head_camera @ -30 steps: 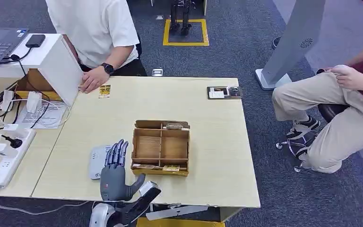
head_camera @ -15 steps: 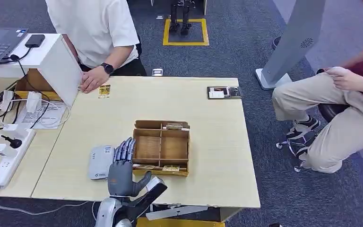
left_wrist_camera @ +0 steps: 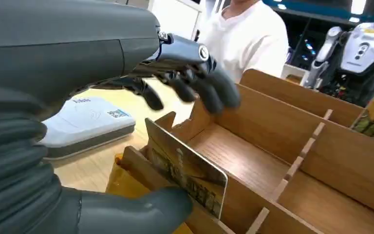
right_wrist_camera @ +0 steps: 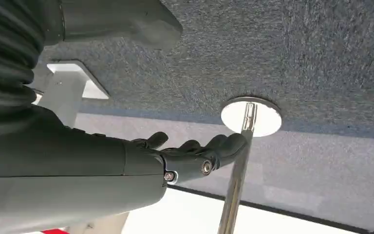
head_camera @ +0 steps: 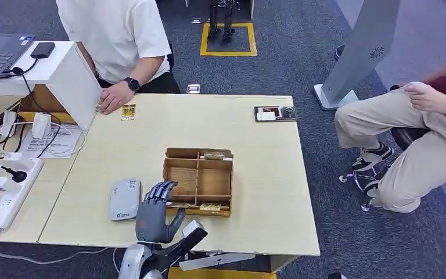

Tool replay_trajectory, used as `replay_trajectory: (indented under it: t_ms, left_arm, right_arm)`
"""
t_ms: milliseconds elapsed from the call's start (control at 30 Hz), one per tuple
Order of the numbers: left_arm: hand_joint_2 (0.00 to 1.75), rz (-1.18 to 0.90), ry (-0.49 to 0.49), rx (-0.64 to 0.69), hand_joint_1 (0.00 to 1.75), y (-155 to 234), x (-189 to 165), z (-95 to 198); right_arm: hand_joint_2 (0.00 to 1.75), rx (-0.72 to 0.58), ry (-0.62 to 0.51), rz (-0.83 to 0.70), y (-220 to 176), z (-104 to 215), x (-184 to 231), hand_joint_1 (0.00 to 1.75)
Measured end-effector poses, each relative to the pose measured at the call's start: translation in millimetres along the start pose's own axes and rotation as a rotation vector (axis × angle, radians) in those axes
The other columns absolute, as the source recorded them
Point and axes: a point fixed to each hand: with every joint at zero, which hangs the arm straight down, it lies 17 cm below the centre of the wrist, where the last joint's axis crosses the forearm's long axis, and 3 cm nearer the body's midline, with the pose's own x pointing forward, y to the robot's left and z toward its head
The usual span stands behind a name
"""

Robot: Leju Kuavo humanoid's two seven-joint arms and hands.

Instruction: Pass the card to the sensor for recognition and then transmit it.

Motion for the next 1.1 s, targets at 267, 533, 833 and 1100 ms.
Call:
replay_trajectory:
  t_ms: [267,533,833,1100]
  left_arm:
    - [1.75,0.019,-0.036,0.045,1.75,13,9,-1]
    - [1.75,0.030,-0.047,0.076,1.75,21,11,-2]
    - [1.75,0.017,-0.075,0.083,1.75,23,10,0]
    - [1.75,0.055,-0.078,0.157,1.75,45,-1,2]
  right_arm:
    - [1.75,0.003,0.002,0.002,1,1,0,0.00]
    - [1.75,0.003,0.001,0.002,1,1,1,0.00]
    - [1.75,0.005,0.002,0.003,2,1,1,0.00]
    - [1.75,0.007,-0.011,0.011,2,0,6,0.00]
